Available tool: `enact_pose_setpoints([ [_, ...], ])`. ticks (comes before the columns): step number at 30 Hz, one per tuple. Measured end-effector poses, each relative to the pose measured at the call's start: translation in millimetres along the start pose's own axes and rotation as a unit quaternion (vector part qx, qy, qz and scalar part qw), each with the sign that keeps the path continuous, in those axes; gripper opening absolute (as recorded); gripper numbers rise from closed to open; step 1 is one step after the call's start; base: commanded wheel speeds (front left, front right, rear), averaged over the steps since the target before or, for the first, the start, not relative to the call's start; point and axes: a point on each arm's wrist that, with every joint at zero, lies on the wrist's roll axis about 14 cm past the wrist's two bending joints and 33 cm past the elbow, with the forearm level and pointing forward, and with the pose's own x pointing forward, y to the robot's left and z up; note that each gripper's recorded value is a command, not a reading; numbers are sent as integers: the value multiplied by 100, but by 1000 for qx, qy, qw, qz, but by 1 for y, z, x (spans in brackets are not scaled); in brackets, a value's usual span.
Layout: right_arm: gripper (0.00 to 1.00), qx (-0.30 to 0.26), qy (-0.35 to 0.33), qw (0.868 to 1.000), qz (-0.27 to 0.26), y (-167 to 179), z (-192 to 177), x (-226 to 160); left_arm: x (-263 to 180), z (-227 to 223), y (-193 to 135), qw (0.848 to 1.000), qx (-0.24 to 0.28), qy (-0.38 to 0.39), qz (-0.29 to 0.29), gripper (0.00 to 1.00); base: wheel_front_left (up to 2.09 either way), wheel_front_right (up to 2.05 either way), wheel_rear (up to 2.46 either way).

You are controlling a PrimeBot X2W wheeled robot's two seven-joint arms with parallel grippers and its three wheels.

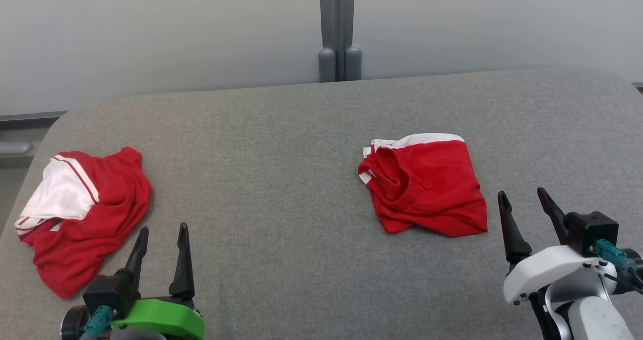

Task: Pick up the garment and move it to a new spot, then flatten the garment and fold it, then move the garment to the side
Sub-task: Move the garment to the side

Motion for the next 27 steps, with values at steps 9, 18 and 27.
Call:
enact_pose_setpoints([
  [9, 100, 7, 42, 999, -8, -9, -1, 26, 2, -2, 1, 1000, 0, 3, 1, 100, 0, 0, 0],
  [18, 100, 55, 222, 973, -33, -29, -48, 76, 18, -1, 6, 1000, 6, -1, 5, 100, 0, 0, 0],
  [27, 100, 95, 348, 933, -13, -2, -117, 104, 27, -14, 25, 999, 15, 17, 29, 100, 0, 0, 0],
])
